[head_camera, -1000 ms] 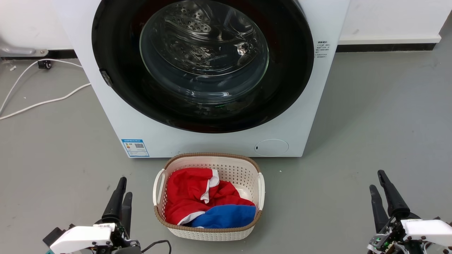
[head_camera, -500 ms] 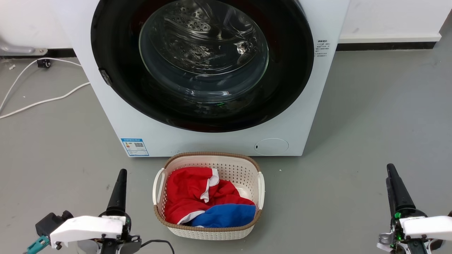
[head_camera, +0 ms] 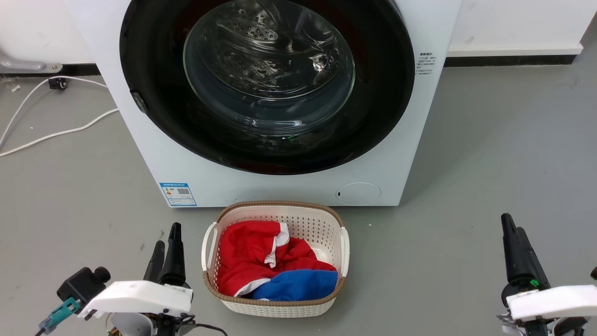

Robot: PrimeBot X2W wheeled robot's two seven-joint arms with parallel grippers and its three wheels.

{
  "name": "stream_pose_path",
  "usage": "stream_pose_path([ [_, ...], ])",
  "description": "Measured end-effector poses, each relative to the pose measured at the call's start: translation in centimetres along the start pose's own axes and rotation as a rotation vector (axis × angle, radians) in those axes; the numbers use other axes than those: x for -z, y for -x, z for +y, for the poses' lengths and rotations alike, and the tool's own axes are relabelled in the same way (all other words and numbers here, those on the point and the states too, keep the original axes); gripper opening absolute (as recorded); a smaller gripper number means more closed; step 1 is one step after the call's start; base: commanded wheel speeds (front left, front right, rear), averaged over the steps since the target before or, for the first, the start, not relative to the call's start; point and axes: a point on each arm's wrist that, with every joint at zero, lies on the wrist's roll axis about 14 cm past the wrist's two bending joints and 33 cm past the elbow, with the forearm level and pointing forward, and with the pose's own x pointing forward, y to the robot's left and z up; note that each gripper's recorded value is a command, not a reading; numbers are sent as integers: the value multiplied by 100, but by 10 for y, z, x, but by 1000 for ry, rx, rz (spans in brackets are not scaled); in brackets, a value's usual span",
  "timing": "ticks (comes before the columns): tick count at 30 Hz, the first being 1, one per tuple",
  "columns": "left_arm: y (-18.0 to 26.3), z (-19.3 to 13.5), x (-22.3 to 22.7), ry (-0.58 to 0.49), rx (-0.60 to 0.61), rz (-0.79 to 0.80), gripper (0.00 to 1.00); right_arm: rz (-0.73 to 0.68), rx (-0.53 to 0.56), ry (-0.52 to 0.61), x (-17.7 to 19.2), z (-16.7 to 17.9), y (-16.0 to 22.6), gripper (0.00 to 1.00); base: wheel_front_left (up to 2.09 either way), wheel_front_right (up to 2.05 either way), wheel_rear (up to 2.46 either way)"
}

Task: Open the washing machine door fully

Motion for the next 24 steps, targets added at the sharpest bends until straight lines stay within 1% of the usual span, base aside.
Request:
stream_pose_path([
  [5,1,-6,-1,-83,14,-12,100,0,-14,105,1,4,3,100,0,0,0],
  [12,2,-13,-2,-195,35,-29,100,-10,-33,221,0,8,5,100,0,0,0],
  [24,6,-22,-3,-369,65,-65,100,-36,-53,373,-4,12,11,100,0,0,0],
])
